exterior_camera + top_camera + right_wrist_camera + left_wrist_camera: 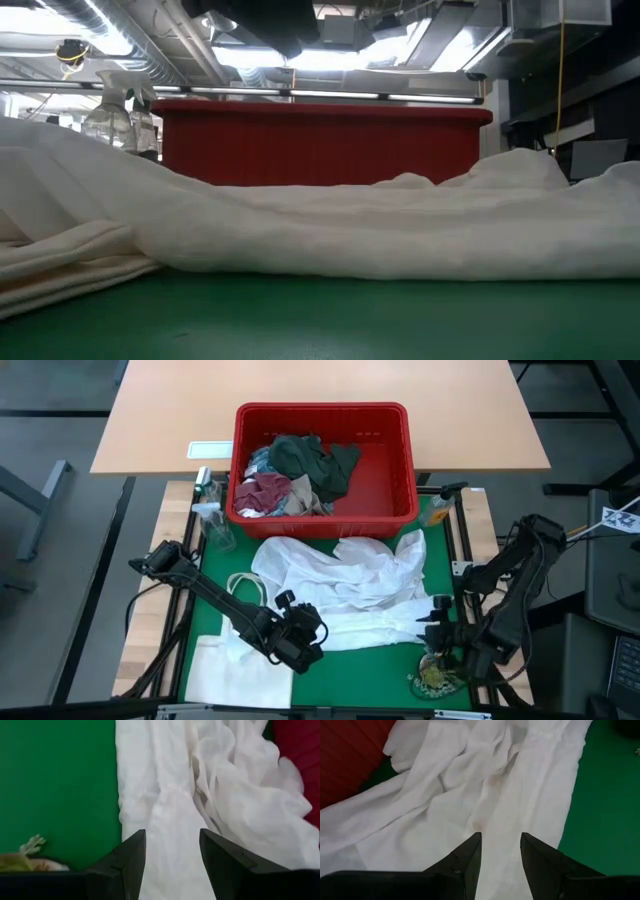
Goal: Fold Laundry from Bin
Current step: Fold the white polo shirt
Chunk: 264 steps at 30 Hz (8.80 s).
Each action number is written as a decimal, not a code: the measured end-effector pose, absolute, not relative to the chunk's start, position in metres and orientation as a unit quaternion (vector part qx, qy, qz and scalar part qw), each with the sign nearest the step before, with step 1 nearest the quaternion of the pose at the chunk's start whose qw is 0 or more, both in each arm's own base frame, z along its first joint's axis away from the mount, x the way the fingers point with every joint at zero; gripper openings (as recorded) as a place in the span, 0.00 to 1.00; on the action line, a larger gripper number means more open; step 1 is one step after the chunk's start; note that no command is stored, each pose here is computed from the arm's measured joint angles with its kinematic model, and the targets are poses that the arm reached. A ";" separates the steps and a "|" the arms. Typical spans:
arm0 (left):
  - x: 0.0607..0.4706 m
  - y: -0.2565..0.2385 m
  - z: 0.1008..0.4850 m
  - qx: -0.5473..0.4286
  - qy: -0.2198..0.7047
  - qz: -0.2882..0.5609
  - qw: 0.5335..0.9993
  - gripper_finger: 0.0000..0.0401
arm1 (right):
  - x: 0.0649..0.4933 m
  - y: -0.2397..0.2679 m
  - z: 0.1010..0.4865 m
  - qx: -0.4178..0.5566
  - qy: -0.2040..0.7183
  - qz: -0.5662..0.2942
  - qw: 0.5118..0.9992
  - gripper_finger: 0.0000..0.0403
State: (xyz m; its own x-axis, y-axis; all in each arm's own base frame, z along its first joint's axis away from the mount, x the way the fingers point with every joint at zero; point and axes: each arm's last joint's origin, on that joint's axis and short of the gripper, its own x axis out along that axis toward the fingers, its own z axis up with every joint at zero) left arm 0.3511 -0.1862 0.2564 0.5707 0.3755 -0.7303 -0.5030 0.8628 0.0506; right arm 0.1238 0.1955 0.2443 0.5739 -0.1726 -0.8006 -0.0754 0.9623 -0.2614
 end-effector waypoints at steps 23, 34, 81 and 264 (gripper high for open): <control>0.353 -0.190 0.258 -0.095 0.377 0.240 0.889 0.33 | 0.186 0.199 0.181 -0.141 0.548 -0.095 0.819 0.46; 0.353 -0.191 0.257 -0.107 0.395 0.222 0.885 0.33 | 0.201 0.184 0.179 -0.107 0.568 -0.120 0.807 0.19; 0.261 -0.240 0.201 -0.015 0.597 0.199 0.777 0.33 | 0.224 0.203 0.300 -0.126 0.550 -0.039 0.825 0.00; 0.399 -0.021 0.272 -0.016 0.522 0.141 0.841 0.32 | 0.125 -0.032 0.553 -0.015 0.248 -0.082 0.965 0.00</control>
State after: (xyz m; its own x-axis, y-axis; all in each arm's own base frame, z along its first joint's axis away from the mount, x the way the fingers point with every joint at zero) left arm 0.3986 -0.0206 0.2724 0.4144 0.2197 -0.8832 -0.2538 0.9598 0.1197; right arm 0.1249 -0.0316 0.5527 0.8633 -0.1648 -0.4771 0.1504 0.9862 -0.0686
